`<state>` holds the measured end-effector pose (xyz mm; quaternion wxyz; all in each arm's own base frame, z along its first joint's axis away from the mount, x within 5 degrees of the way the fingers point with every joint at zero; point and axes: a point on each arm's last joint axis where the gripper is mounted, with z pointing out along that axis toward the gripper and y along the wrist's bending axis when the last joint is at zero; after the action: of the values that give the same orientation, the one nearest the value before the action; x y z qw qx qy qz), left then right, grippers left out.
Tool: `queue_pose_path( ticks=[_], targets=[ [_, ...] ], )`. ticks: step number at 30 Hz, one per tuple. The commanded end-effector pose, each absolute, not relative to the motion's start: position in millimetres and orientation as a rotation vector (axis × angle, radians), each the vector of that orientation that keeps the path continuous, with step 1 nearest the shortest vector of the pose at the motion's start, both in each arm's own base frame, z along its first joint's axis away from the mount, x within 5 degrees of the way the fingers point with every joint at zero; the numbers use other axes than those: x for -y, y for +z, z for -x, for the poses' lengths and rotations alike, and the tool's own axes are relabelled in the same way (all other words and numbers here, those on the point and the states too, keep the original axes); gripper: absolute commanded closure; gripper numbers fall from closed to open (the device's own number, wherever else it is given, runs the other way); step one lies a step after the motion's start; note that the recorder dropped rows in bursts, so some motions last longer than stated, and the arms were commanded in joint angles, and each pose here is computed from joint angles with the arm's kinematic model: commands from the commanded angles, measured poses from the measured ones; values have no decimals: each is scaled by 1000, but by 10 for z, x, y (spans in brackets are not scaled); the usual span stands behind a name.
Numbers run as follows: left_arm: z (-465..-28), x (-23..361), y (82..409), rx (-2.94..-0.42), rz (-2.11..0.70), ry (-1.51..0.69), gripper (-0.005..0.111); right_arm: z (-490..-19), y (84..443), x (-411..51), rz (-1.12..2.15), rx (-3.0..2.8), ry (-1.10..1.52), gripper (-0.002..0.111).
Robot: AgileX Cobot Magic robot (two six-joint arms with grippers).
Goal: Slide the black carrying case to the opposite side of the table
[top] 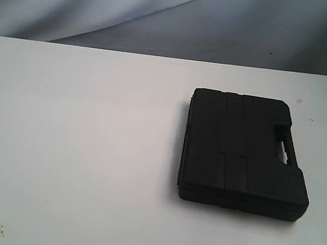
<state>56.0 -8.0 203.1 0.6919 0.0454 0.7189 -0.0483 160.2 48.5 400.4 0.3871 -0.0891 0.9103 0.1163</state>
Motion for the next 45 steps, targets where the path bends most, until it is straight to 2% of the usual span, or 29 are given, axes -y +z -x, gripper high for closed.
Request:
queue_pose_path(
  ticks=[1,12,40,45],
  targets=[
    [-559,78,2016,-1609,-98,-106,107,-1373,3933,-439,236,-2265,305,85],
    [-559,78,2016,-1609,-98,-106,107,-925,3574,-366,212,-2202,371,91],
    [-559,78,2016,-1609,-98,-106,107,-224,2899,-274,197,-2101,499,92],
    [-559,78,2016,-1609,-98,-106,107,-260,2889,-249,161,-2051,475,101]
  ],
)
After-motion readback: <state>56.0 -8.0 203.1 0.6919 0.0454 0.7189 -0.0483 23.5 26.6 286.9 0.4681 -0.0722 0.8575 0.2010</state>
